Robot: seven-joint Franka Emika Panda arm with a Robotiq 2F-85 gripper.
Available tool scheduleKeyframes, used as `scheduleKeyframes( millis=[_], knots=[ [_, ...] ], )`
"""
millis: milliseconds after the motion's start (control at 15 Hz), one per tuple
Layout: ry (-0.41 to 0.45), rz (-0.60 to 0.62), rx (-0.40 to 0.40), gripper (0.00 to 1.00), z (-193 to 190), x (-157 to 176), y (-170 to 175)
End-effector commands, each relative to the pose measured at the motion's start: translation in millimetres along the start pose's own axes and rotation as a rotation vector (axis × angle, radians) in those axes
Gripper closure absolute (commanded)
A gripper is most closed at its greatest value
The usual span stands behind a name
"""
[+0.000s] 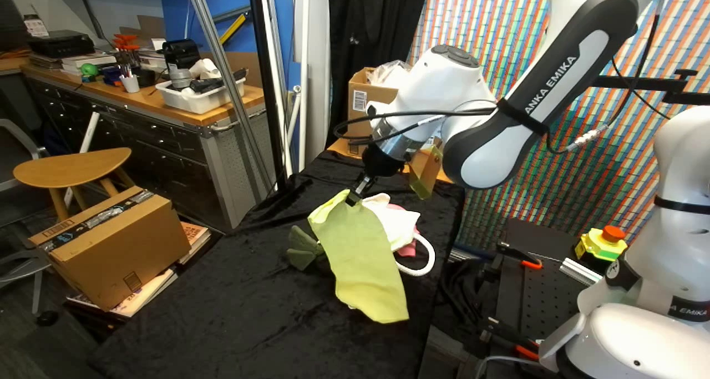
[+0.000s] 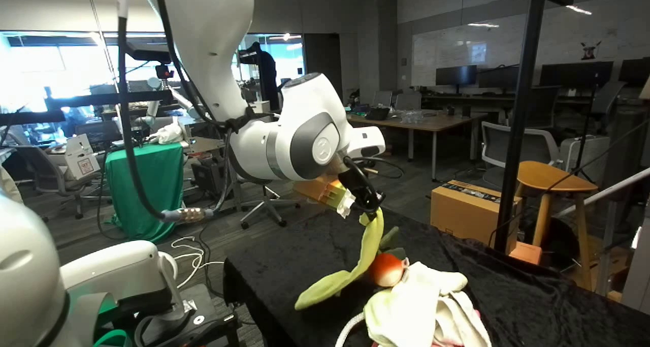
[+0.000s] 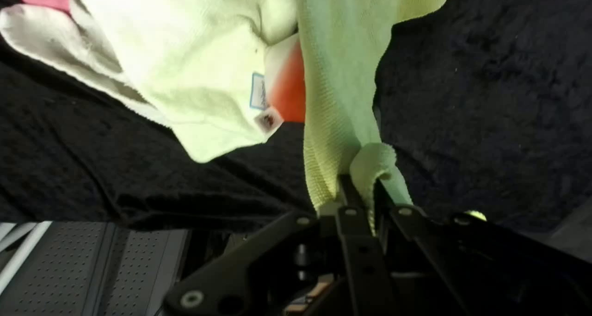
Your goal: Pile all the objects closer to you
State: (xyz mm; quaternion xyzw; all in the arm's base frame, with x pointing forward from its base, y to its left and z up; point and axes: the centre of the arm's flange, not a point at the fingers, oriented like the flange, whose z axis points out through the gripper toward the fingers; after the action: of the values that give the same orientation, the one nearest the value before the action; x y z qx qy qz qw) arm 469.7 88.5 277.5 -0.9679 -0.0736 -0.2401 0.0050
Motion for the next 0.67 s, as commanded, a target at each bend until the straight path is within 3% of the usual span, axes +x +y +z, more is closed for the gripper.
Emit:
scheduleKeyframes(
  millis=[0,333,600],
  knots=[
    [0.117,0.051,0.019,0.90,-52,3,19],
    [0.214,0.146,-0.015,0.92,-79,17,49],
    [0.230,0.252,-0.046,0.91,-84,25,77]
  ],
)
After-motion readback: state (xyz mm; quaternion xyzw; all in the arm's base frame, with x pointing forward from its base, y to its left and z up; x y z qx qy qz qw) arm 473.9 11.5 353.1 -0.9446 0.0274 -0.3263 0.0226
